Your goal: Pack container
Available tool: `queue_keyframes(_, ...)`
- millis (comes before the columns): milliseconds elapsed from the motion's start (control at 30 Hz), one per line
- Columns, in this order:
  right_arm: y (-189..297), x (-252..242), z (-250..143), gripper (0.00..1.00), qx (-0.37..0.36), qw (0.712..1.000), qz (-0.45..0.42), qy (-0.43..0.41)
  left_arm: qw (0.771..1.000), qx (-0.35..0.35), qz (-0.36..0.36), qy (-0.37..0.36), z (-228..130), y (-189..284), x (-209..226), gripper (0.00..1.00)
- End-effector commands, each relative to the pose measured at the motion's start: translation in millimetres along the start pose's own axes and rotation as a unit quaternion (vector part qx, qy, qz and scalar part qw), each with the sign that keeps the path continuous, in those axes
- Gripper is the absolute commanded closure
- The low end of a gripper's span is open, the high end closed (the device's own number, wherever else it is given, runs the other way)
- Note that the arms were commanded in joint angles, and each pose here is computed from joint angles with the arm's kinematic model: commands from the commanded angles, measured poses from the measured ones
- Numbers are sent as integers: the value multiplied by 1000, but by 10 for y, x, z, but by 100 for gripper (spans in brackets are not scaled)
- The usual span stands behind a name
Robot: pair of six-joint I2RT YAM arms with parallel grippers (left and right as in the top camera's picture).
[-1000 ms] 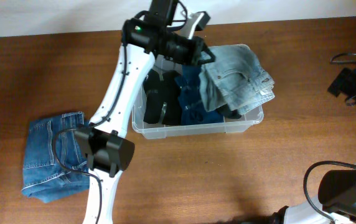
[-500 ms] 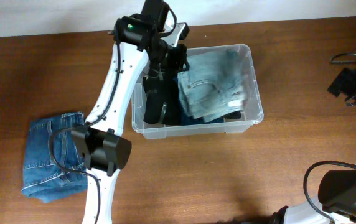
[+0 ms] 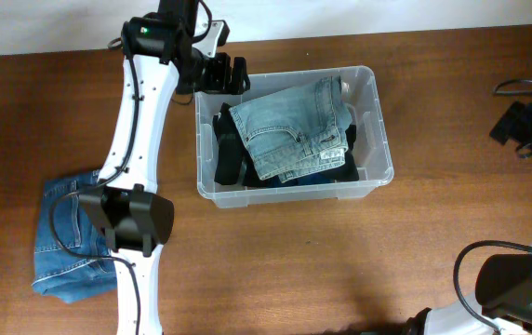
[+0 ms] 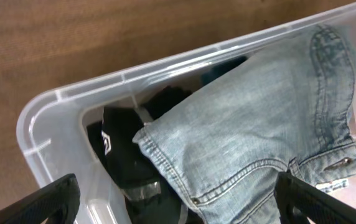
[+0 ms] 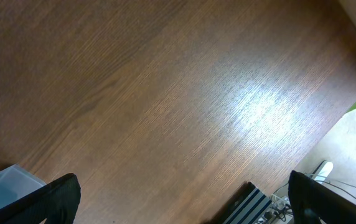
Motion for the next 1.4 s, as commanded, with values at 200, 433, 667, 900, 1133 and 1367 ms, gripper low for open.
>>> queue_keyframes(200, -21, -7, 16, 2, 0, 1000, -7, 2, 995, -59, -38, -68, 219, 116, -366, 20)
queue_keyframes(433, -21, -7, 16, 2, 0, 1000, -7, 2, 986, -61, -80, -130, 246, -61, -1036, 83)
queue_keyframes(667, -21, -7, 16, 2, 0, 1000, -7, 2, 979, -83, -12, -187, 311, -301, -1548, 99)
queue_keyframes(900, -21, -7, 16, 2, 0, 1000, -7, 2, 976, -80, 34, -198, 323, -608, -1584, 99)
queue_keyframes(1133, -21, -7, 16, 2, 0, 1000, -7, 2, 975, -101, 39, -194, 456, -1015, -1405, 99)
queue_keyframes(1367, -21, -7, 16, 2, 0, 1000, -7, 2, 975, -100, 37, -197, 445, -1317, -1386, 99)
Point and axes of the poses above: each gripper's point midway between its finger pads, its own y axis back along the fingers, its own x axis along the line the jaws close on, z = x × y, the point moved 6 cm from there along y, back along the fingers, and after that the axes turned 10 degrees about -y, right-handed, at the moved point
